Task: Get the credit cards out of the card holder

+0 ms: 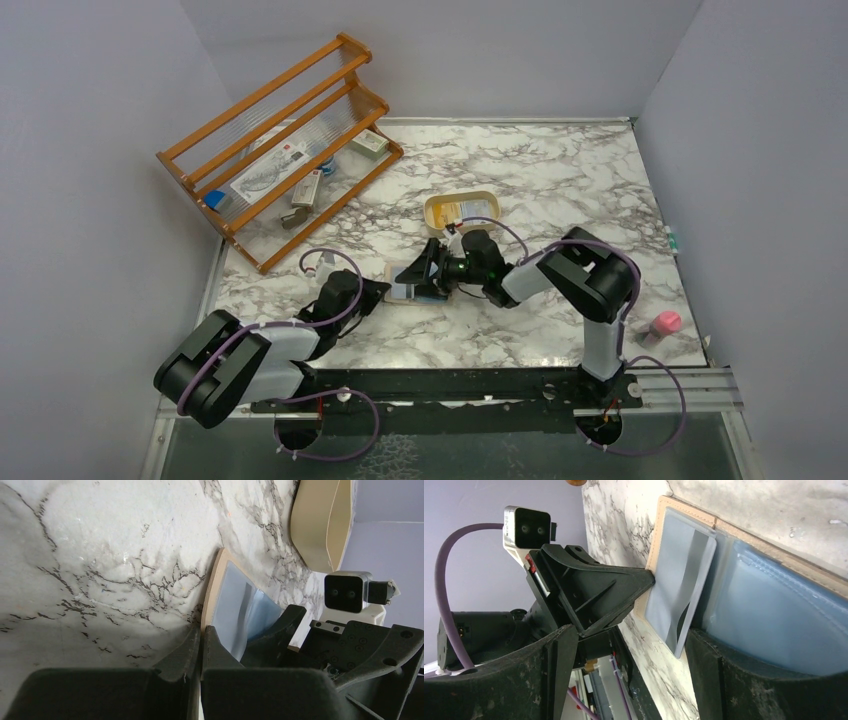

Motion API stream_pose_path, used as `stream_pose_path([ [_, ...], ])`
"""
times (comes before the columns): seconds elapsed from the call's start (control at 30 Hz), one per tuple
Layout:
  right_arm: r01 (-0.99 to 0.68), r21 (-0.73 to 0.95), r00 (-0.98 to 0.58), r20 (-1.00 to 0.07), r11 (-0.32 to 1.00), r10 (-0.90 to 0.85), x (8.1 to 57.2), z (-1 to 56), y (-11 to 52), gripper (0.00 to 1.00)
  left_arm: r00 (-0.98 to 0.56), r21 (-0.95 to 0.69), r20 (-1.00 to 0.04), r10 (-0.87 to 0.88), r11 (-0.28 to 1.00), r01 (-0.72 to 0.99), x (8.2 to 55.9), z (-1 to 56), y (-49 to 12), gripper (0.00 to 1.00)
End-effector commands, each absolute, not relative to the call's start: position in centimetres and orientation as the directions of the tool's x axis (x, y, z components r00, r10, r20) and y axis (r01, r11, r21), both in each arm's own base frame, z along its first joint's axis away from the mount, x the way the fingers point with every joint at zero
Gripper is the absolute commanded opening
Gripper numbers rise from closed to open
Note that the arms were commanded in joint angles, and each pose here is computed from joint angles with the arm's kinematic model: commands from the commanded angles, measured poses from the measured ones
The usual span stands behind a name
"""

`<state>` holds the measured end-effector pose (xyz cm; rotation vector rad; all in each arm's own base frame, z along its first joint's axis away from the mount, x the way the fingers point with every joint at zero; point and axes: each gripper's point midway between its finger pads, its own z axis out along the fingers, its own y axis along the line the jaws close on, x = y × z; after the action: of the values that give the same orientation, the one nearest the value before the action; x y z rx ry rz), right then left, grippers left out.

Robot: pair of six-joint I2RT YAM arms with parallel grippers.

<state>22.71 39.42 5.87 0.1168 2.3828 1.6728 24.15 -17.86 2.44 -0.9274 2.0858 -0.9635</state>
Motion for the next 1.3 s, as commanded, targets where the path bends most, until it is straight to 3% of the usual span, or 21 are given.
stream_pose_path([
  [0.0, -0.167, 0.959, -0.976, -0.194, 0.227, 0.102, 22.0, 8.9, 41.3, 0.82, -0.547, -0.765, -0.262, -0.795, 0.517, -0.385, 22.9, 0.2, -16.9, 0.0],
  [0.7, -0.137, 0.947, -0.988, -0.153, 0.29, 0.032, 22.5, 5.4, 44.3, 0.82, -0.55, -0.765, -0.265, -0.792, 0.521, -0.38, 23.0, 0.3, -17.0, 0.0],
  [1.27, -0.125, 0.959, -0.985, -0.151, 0.255, 0.086, 22.7, 7.1, 41.2, 0.79, -0.543, -0.764, -0.267, -0.796, 0.518, -0.385, 22.6, 0.1, -16.6, 0.0],
])
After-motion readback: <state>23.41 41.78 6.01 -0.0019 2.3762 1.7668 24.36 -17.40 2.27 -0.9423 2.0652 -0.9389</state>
